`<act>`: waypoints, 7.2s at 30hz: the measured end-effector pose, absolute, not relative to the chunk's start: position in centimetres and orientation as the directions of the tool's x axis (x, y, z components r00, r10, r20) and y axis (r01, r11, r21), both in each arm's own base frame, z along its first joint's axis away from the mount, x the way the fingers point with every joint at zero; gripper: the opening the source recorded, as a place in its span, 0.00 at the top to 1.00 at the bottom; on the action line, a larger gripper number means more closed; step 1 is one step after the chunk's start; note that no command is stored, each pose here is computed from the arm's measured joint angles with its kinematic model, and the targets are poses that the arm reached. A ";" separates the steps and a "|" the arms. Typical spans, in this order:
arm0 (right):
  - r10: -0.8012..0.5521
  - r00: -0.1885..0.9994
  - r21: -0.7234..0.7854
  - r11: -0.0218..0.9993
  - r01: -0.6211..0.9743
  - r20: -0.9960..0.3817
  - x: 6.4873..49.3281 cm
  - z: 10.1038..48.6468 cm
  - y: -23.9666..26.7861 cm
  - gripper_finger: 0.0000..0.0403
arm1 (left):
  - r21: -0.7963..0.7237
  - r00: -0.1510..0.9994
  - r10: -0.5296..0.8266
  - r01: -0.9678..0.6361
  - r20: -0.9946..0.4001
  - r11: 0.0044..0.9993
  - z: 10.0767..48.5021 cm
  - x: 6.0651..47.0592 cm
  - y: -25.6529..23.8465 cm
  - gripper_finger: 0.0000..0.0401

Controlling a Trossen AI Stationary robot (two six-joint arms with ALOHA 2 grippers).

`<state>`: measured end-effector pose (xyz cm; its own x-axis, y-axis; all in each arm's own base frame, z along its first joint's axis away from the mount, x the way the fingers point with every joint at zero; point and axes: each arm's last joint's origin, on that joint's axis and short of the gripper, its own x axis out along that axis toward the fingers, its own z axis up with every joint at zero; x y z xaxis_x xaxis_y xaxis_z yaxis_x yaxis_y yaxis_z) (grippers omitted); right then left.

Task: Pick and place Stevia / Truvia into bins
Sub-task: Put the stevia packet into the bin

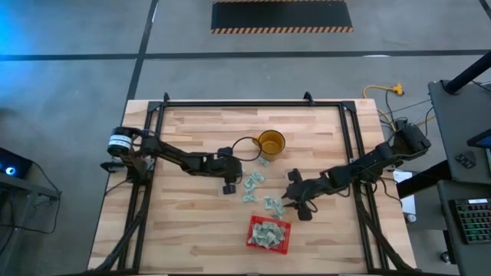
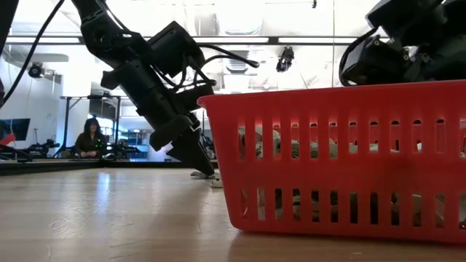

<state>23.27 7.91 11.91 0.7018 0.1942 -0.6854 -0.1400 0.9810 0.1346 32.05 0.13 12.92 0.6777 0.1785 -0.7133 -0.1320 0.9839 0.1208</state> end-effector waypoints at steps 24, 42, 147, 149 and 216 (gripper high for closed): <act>0.126 0.694 0.084 0.992 -0.095 -0.709 24.3 9.0 8.1 0.66 | 0.121 0.714 0.188 -0.144 -0.675 0.982 13.0 32.5 0.1 0.75; 0.015 0.684 -0.018 0.999 -0.042 -0.729 23.4 10.0 7.5 0.98 | 0.122 0.710 0.188 -0.143 -0.678 0.982 12.9 32.5 0.1 0.75; -0.153 0.663 -0.115 0.988 0.101 -0.733 18.8 13.2 10.0 0.83 | -0.032 0.753 -0.631 0.637 -0.190 0.770 19.8 34.0 -8.8 1.00; -0.146 0.675 -0.103 0.989 0.103 -0.723 18.9 13.2 10.1 0.83 | -0.035 0.740 -0.644 0.651 -0.193 0.758 19.6 34.2 -9.2 1.00; 0.191 0.732 0.132 0.982 -0.138 -0.654 25.1 8.9 8.9 0.53 | -0.148 0.770 -0.353 0.325 -0.532 0.934 20.5 32.6 -10.0 0.49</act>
<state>25.08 8.89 8.88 0.7316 0.1909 -0.6544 -0.1378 0.9816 0.1323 32.60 -9.97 20.51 0.7701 -0.3526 -0.5316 0.3252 0.9339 -0.1483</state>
